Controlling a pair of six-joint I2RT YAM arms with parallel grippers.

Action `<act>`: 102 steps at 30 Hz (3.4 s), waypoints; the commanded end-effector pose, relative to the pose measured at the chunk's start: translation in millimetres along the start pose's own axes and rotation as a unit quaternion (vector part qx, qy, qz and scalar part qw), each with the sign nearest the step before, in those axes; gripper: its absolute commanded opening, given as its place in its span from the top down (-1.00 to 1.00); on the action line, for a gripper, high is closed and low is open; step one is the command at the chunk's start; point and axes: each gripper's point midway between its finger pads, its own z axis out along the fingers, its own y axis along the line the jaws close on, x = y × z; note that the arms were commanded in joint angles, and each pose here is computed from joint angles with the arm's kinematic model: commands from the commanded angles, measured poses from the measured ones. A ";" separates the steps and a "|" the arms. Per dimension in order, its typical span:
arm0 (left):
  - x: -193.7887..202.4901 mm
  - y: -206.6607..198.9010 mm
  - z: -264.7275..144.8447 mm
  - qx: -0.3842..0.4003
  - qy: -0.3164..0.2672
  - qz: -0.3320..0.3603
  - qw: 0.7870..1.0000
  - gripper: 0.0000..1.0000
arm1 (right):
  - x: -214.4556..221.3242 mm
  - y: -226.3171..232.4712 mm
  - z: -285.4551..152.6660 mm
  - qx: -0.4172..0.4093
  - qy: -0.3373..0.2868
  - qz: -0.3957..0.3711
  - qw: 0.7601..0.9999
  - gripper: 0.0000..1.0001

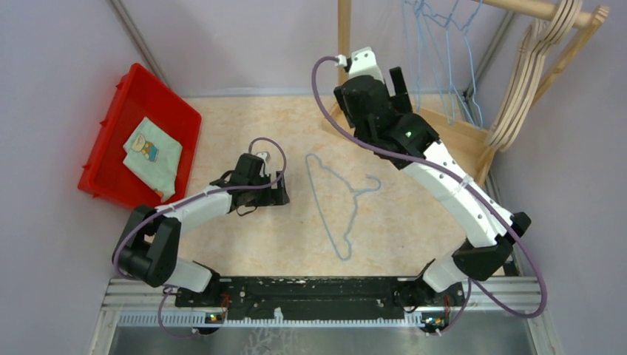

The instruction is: Organize the hangers

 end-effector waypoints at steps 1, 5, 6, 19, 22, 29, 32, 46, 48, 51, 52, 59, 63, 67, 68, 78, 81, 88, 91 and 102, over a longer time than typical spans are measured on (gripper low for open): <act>-11.1 -7.4 2.6 0.014 -0.011 -0.011 1.000 -0.98 | 18.2 -0.8 -27.3 -0.021 0.009 0.033 0.999 -0.85; -10.0 -8.6 2.9 0.016 -0.008 -0.014 1.000 -0.98 | 49.7 22.5 -32.5 -0.061 0.041 0.032 0.997 -0.81; -10.0 -9.1 2.5 0.017 -0.008 -0.016 1.000 -0.98 | 58.6 27.5 -33.3 -0.069 0.052 0.033 0.996 -0.80; -7.1 -7.7 -0.3 0.011 0.002 -0.020 1.000 -0.98 | 213.6 110.6 -47.2 -0.189 0.202 0.051 0.959 -0.56; -5.0 -7.2 0.9 0.008 0.009 -0.021 1.000 -0.98 | 242.2 131.4 -56.8 -0.236 0.227 0.059 0.943 -0.51; -3.0 -5.4 3.1 0.001 0.020 -0.024 1.000 -0.98 | 294.1 183.6 -68.1 -0.299 0.291 0.105 0.903 -0.38; -2.2 -4.8 4.2 -0.002 0.025 -0.023 0.999 -0.98 | 304.7 199.8 -60.7 -0.298 0.298 0.115 0.899 -0.36; 1.5 -2.0 -2.0 -0.006 0.029 -0.015 0.999 -0.98 | 339.9 201.1 -12.1 -0.219 0.349 0.159 0.897 0.15; 3.0 -1.7 -2.2 -0.006 0.029 -0.016 0.999 -0.99 | 346.3 205.2 -9.8 -0.222 0.357 0.156 0.894 0.24; 5.0 -1.5 -2.1 -0.005 0.031 -0.018 0.999 -0.98 | 357.2 208.0 -5.7 -0.214 0.366 0.151 0.893 0.27; 5.4 -1.7 -2.0 -0.004 0.032 -0.018 0.999 -0.98 | 360.2 209.1 -4.6 -0.214 0.368 0.149 0.892 0.30; 5.7 -1.2 -4.3 -0.004 0.035 -0.011 0.999 -0.98 | 381.7 206.6 0.2 -0.191 0.383 0.124 0.895 0.49; 8.6 -0.9 -6.0 -0.002 0.038 -0.009 0.999 -0.98 | 403.1 208.0 -5.6 -0.194 0.403 0.110 0.888 1.00; 7.8 -1.1 -6.3 -0.001 0.037 -0.004 0.999 -0.98 | 396.8 213.2 -7.9 -0.217 0.398 0.111 0.884 1.00; 6.8 -1.8 -6.5 0.000 0.036 -0.003 0.999 -0.98 | 384.1 214.4 -7.3 -0.228 0.384 0.121 0.886 1.00; 0.8 -8.4 1.2 0.018 0.023 -0.005 1.000 -0.98 | 256.9 219.8 -17.8 -0.344 0.272 0.178 0.881 1.00; 1.0 -8.8 3.5 0.020 0.022 -0.005 1.000 -0.98 | 223.9 218.3 -30.3 -0.381 0.244 0.204 0.868 1.00; -1.6 -12.8 3.0 0.031 0.017 -0.004 0.999 -0.98 | 175.7 202.2 -49.2 -0.409 0.194 0.245 0.857 1.00; -13.1 -20.1 -5.0 0.039 0.007 -0.005 0.999 -0.98 | 169.4 189.6 -49.3 -0.386 0.182 0.241 0.872 1.00; -68.7 -51.7 -78.4 0.081 -0.087 0.006 0.993 -0.99 | 94.7 146.7 -61.6 -0.322 0.082 0.226 0.915 1.00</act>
